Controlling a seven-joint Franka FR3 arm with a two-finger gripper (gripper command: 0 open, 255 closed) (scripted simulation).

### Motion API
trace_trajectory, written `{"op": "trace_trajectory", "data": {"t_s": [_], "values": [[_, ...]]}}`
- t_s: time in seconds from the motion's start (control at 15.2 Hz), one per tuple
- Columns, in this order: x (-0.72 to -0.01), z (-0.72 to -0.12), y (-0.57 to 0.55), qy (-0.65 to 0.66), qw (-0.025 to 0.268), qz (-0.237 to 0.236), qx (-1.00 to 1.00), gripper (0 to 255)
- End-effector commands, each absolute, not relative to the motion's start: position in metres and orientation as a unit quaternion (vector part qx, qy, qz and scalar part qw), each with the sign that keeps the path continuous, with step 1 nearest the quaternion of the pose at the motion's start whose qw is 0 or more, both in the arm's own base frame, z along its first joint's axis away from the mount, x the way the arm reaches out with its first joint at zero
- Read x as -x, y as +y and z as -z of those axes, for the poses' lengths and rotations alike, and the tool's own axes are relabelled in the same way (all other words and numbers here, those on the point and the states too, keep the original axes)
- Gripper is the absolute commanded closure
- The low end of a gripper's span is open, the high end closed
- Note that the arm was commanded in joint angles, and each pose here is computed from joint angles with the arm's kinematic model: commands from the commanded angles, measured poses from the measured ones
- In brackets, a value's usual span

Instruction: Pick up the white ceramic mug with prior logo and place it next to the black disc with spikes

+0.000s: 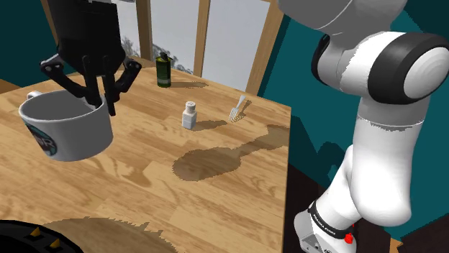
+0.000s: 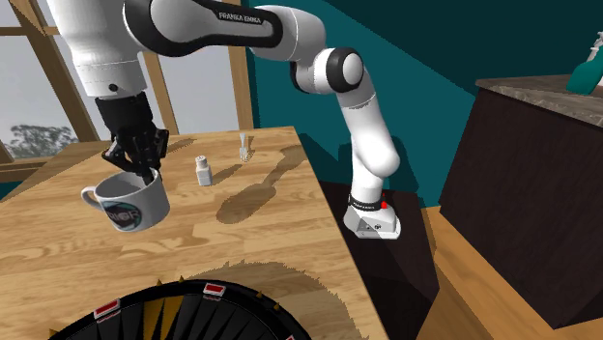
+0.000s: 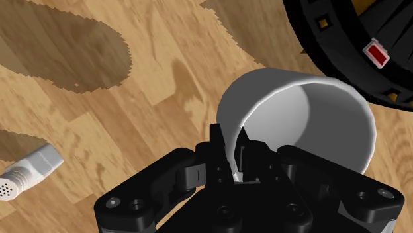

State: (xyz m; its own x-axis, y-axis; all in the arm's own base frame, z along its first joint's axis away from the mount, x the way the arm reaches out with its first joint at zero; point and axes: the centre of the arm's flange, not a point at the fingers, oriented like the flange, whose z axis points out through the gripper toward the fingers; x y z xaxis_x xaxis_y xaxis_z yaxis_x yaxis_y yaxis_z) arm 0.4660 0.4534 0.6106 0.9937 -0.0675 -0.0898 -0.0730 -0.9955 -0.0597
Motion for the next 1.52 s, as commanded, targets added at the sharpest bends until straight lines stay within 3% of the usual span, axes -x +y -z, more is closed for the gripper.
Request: {"op": "trace_trajectory", "data": {"t_s": [0.0,1.45], "values": [[-0.467,-0.600,0.453,0.035,0.032,-0.044,0.998,255],[-0.467,-0.480,0.453,0.035,0.032,-0.044,0.998,255]]}}
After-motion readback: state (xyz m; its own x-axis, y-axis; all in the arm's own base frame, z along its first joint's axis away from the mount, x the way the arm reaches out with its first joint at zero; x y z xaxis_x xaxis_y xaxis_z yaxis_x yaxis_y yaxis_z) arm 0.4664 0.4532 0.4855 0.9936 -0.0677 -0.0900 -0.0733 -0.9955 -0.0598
